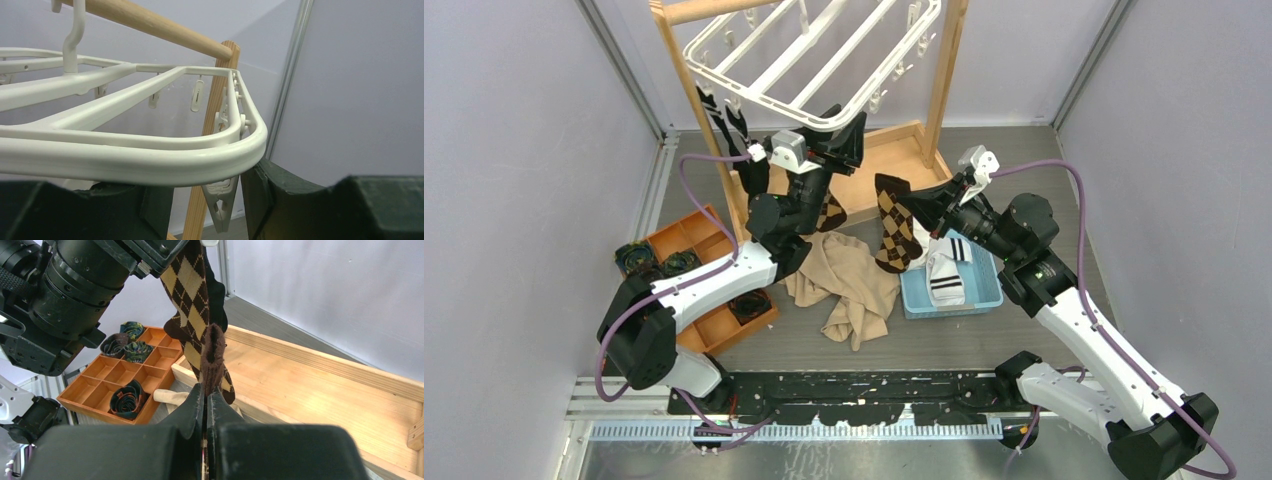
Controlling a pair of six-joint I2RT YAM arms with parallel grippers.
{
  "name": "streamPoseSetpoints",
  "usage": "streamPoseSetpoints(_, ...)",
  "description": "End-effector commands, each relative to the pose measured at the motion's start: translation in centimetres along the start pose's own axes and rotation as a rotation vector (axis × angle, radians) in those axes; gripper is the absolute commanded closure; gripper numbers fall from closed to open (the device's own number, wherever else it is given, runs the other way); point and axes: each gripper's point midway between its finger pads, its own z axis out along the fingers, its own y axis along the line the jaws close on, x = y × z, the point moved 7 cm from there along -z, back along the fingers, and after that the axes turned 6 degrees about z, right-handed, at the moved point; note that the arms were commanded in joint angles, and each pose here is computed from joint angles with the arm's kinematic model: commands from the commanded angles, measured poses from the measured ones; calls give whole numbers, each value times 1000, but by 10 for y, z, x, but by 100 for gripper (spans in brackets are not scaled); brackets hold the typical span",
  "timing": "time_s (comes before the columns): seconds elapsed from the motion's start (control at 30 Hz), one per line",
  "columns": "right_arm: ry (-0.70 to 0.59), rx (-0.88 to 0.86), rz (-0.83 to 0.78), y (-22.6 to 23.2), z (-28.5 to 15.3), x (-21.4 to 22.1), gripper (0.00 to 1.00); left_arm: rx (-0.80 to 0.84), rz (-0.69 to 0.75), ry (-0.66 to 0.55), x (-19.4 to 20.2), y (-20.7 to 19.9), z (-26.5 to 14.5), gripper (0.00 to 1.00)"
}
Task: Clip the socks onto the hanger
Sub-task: Open the clamp at the hanger.
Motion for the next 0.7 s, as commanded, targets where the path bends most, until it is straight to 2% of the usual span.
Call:
streamPoseSetpoints(0.0, -47, -19, -11, 3, 0, -10, 99, -29, -35, -109, -28, 0, 11, 52)
streamPoseSetpoints(0.23, -47, -18, -12, 3, 0, -10, 99, -22, -41, -108, -29, -1, 11, 68)
streamPoseSetpoints(0.67, -52, -34, 20, 4, 5, -13, 99, -23, -85, -93, -39, -1, 10, 85)
